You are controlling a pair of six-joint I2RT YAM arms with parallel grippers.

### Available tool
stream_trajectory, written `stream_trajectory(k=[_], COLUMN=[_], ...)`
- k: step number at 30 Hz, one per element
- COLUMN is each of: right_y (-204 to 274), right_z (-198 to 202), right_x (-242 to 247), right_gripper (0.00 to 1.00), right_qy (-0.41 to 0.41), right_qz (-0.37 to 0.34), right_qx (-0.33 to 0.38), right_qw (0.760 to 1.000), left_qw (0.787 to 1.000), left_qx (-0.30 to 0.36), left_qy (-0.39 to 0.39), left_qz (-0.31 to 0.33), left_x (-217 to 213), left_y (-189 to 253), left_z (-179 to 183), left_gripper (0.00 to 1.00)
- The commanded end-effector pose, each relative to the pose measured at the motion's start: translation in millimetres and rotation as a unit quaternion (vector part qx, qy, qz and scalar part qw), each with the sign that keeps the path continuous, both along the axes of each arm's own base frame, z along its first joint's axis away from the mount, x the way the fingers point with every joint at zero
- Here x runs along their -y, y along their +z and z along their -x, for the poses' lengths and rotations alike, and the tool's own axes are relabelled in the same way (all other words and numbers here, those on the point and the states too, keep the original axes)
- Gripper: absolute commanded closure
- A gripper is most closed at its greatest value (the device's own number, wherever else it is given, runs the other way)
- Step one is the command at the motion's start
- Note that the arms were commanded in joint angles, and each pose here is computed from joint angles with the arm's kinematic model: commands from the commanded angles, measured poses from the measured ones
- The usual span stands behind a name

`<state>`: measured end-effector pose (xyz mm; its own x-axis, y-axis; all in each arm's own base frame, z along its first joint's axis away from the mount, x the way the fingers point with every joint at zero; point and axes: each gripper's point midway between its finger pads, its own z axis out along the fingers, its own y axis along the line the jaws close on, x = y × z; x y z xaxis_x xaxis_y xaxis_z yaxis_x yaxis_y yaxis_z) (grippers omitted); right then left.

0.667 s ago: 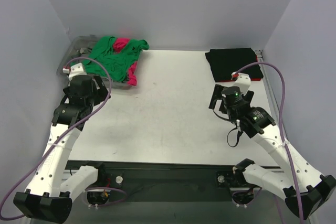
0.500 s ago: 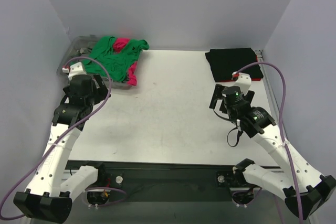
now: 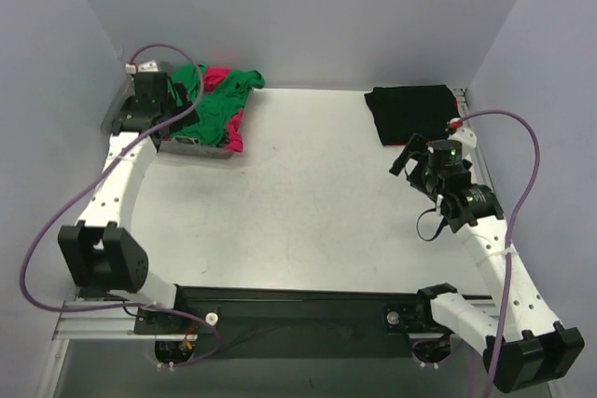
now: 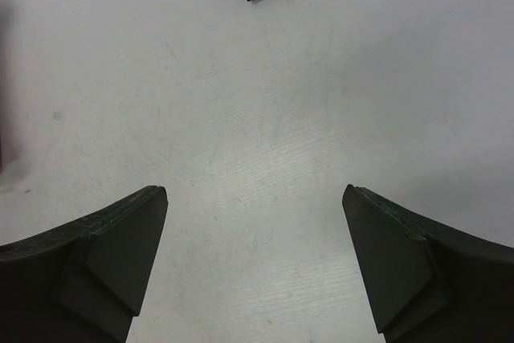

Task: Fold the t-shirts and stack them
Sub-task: Grab crumpled tshirt from bin with the left arm

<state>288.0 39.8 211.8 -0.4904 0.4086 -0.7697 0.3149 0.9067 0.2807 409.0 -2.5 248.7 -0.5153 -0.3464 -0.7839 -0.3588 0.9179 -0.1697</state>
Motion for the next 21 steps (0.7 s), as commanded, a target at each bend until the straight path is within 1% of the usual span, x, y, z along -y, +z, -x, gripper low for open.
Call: stream_trajectory(k=[1,2,3,4,5,6,7,8,10,11,13,14,16,21], right_y=[11,11,12,11,12,10,10,13,10,13,10,10,9,7], right_z=[-13,-15,-18,-22,-24,-28,-30,-34,-39,-42,-46,-47,-51,-56], right_x=[-13,-11,-11,-11,-9,-9,-8,-8,-8,-8,-7,-6,-2,-5], right_gripper=[0.0,0.0,0.0,0.0,0.0,0.0,0.0,0.0,0.0,0.0,0.0,0.0,0.0,0.01], right_qy=[0.024,0.023,0.024,0.025,0.024,0.025,0.025,0.026,0.027,0.028,0.027,0.027,0.021,0.029], right_qz=[-0.035,-0.034,-0.034,-0.035,-0.034,-0.035,-0.036,-0.04,-0.042,-0.045,-0.045,-0.045,-0.043,-0.055], right_qx=[0.014,0.014,0.016,0.013,0.014,0.01,0.008,0.01,0.005,0.007,0.0,0.0,-0.004,-0.012], right_qw=[0.999,0.999,0.999,0.999,0.999,0.999,0.999,0.999,0.999,0.999,0.999,0.999,0.999,0.998], left_qw=[0.999,1.0,1.0,0.999,0.999,0.999,0.999,0.999,0.997,0.997,0.994,0.993,0.991,0.986], left_qx=[0.035,0.013,0.012,0.021,0.001,-0.01,0.002,-0.024,-0.047,-0.054,-0.075,-0.085,-0.101,-0.149], left_qy=[-0.022,-0.025,-0.027,-0.029,-0.028,-0.028,-0.029,-0.026,-0.026,-0.023,-0.027,-0.027,-0.02,-0.015], left_qz=[-0.001,-0.007,-0.009,-0.012,-0.015,-0.018,-0.024,-0.033,-0.05,-0.06,-0.076,-0.083,-0.083,-0.078], left_x=[0,1,1,1,1,0,0,-3,-8,-10,-14,-15,-20,-26], left_y=[26,8,7,16,-2,-8,4,-19,-29,-36,-45,-56,-75,-116], left_z=[-41,-54,-63,-74,-86,-91,-103,-113,-121,-135,-141,-149,-152,-148], left_gripper=[0.04,0.04,0.04,0.04,0.05,0.05,0.06,0.07,0.07,0.08,0.08,0.08,0.09,0.1])
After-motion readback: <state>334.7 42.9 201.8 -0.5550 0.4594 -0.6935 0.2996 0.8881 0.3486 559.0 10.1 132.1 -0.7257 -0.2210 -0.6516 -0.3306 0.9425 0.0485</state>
